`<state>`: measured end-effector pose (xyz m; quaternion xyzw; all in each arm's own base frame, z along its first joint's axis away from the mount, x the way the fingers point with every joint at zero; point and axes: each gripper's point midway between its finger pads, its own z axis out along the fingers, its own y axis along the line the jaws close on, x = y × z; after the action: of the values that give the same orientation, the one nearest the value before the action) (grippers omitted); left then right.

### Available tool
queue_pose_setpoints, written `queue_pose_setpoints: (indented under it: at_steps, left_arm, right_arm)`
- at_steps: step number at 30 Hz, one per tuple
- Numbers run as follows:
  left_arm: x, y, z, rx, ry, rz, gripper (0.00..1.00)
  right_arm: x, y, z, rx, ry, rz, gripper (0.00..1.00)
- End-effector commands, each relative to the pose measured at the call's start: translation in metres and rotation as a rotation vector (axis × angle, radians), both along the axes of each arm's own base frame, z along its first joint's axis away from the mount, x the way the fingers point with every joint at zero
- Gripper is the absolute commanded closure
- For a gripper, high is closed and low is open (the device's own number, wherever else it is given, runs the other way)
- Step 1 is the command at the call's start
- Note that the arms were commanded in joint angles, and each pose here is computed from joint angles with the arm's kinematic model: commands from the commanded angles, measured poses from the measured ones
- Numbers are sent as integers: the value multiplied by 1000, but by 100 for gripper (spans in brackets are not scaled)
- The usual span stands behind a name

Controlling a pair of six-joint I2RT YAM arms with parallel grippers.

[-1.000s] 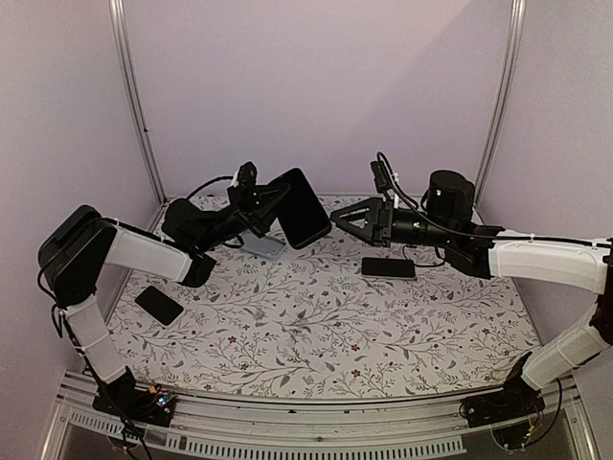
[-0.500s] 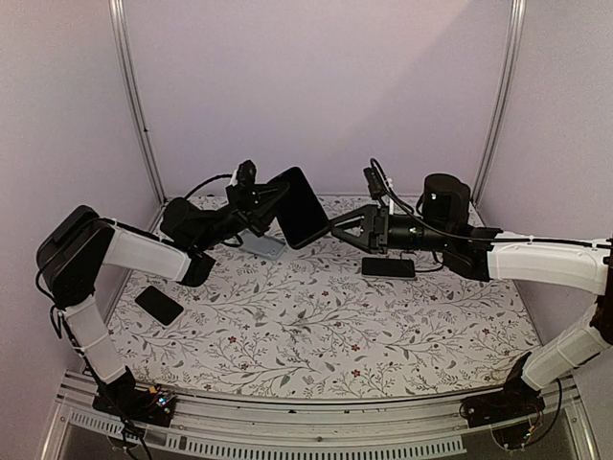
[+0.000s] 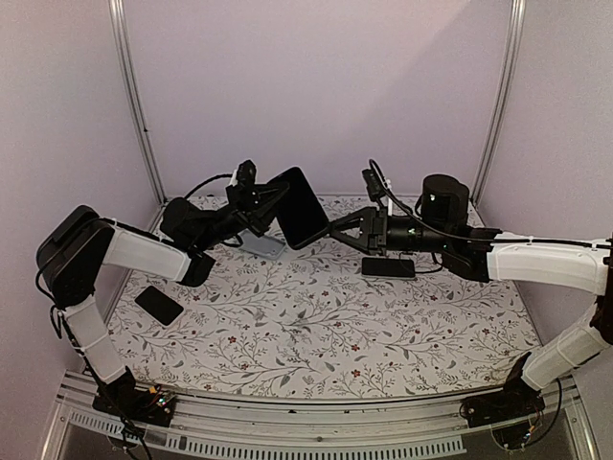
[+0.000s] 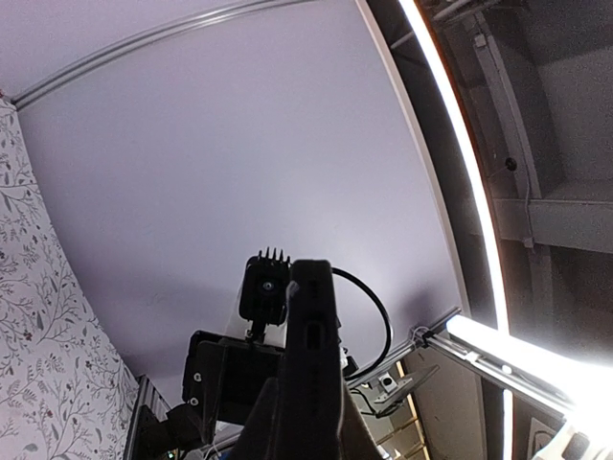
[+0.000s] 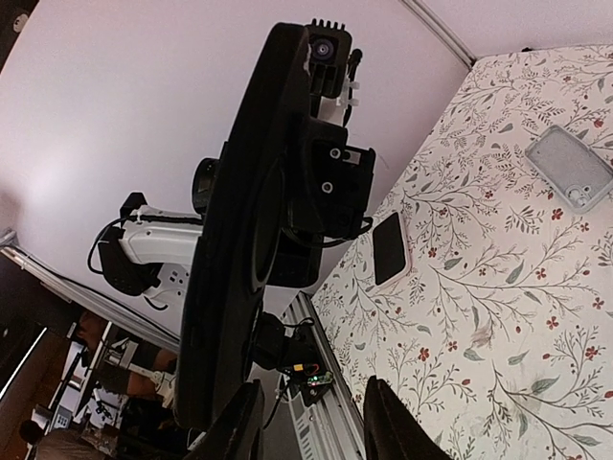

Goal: Take the phone out of the phone case
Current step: Remove the bottom right corner of the phone case from the phone.

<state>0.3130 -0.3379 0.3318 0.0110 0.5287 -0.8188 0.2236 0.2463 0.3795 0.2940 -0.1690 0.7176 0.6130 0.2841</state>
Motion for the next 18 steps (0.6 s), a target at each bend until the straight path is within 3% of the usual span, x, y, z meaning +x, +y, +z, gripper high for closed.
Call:
queue_pose_setpoints:
  at_steps: [1,8,18]
  left_arm:
    - [-14,16,36,-87,-121,19,100]
    - [-10,21,33,-82,-109,37,100]
    - [-5,21,37,-76,-106,45,100]
  right_arm:
    - [1,3,12,33,-25,-8,66]
    - [-8,-7,25,59,-79,-10,67]
    - [-32,-8,42,95,-158,102,59]
